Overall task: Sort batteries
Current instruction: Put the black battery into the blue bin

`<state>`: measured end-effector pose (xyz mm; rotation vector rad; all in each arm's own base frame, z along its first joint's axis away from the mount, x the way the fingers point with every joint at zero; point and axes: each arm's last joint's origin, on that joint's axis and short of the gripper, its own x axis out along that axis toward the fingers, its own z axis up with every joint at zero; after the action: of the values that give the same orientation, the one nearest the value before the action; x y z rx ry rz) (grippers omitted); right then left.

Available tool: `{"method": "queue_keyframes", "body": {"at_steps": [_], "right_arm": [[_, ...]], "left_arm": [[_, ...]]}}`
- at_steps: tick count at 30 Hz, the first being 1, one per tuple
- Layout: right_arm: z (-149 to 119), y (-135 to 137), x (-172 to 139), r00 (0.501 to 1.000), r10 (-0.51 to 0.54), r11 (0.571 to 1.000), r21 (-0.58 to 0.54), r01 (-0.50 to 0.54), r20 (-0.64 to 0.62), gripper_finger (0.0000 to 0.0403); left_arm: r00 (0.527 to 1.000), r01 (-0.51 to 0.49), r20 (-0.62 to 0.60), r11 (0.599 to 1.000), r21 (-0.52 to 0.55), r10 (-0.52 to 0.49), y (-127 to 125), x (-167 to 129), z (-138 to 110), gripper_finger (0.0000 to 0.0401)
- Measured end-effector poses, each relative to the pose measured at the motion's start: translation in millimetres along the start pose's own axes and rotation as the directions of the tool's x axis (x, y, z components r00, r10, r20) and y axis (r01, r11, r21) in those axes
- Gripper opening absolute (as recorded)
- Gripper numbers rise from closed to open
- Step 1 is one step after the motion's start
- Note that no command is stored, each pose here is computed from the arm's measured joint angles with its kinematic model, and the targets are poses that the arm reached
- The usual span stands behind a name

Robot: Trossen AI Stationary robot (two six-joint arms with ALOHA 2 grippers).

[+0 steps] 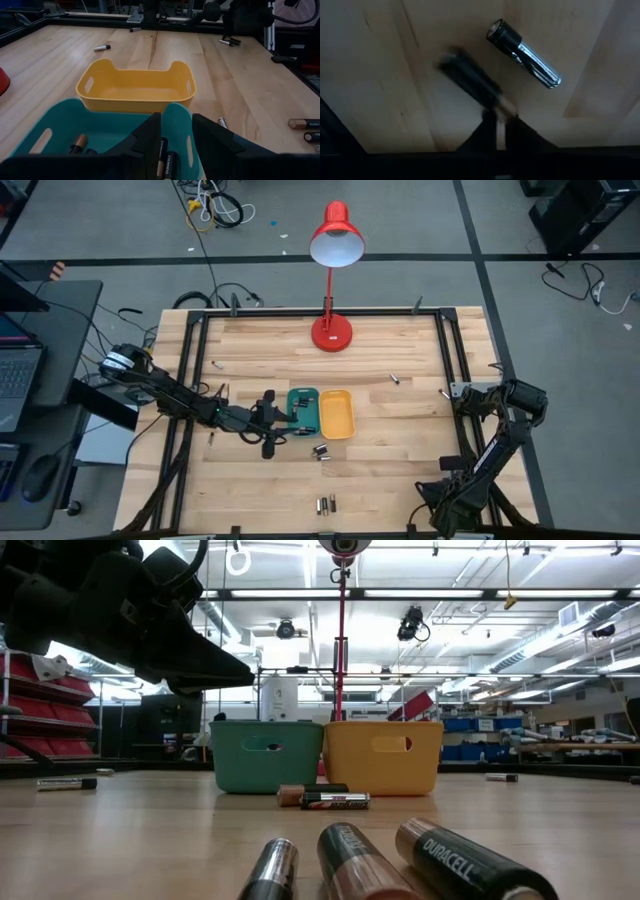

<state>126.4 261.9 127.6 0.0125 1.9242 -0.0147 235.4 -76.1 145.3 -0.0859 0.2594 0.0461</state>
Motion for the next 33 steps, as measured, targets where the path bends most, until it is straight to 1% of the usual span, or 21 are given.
{"method": "queue_keyframes", "body": {"at_steps": [2,9,12,14,17,21,26,28,30,33], "right_arm": [[0.1,0.2,-0.1,1.000,0.003,1.000,-0.003,-0.003,-0.003,0.0004],[-1.7,0.3,-4.0,1.000,0.023,1.000,0.019,-0.023,-0.001,0.0005],[-6.2,-0.5,-11.5,0.999,0.050,0.997,0.058,-0.050,0.006,0.0008],[-12.8,0.4,-20.0,0.998,0.065,0.996,0.063,-0.066,0.020,0.0016],[-18.5,5.0,-29.3,0.996,0.073,0.997,0.029,-0.075,0.057,0.0037],[-19.0,10.7,-34.4,0.993,0.078,0.996,-0.051,-0.074,0.089,0.0079],[-18.1,11.7,-29.6,0.996,0.049,0.987,-0.157,-0.037,0.077,0.0139],[-18.7,11.2,-28.3,0.996,0.032,0.984,-0.179,-0.018,0.077,0.0160],[-18.3,11.4,-25.8,0.997,0.017,0.981,-0.192,-0.001,0.080,0.0178],[-15.1,15.8,-21.6,0.995,0.037,0.975,-0.221,-0.017,0.089,0.0196]], "left_arm": [[1.000,0.000,0.000,1.000,0.000,0.000,0.0,0.0,0.0,0.0127],[1.000,-0.001,-0.002,1.000,0.001,0.001,0.1,0.0,-0.2,0.0127],[1.000,-0.002,-0.002,1.000,0.001,0.002,0.1,0.0,-0.2,0.0127],[1.000,-0.002,-0.002,1.000,0.001,0.002,0.1,0.0,-0.2,0.0127],[1.000,-0.002,-0.003,1.000,0.001,0.002,0.2,0.0,-0.3,0.0127],[1.000,-0.002,-0.004,1.000,0.002,0.002,0.2,0.0,-0.4,0.0127],[1.000,-0.004,-0.014,1.000,0.006,0.004,0.4,0.0,-1.4,0.0127],[1.000,-0.006,-0.024,1.000,0.011,0.006,0.6,0.0,-2.5,0.0127],[0.999,-0.008,-0.036,1.000,0.015,0.009,0.8,0.0,-3.7,0.0127],[0.999,-0.013,-0.048,1.000,0.017,0.014,1.2,-0.1,-4.9,0.0127]]}}
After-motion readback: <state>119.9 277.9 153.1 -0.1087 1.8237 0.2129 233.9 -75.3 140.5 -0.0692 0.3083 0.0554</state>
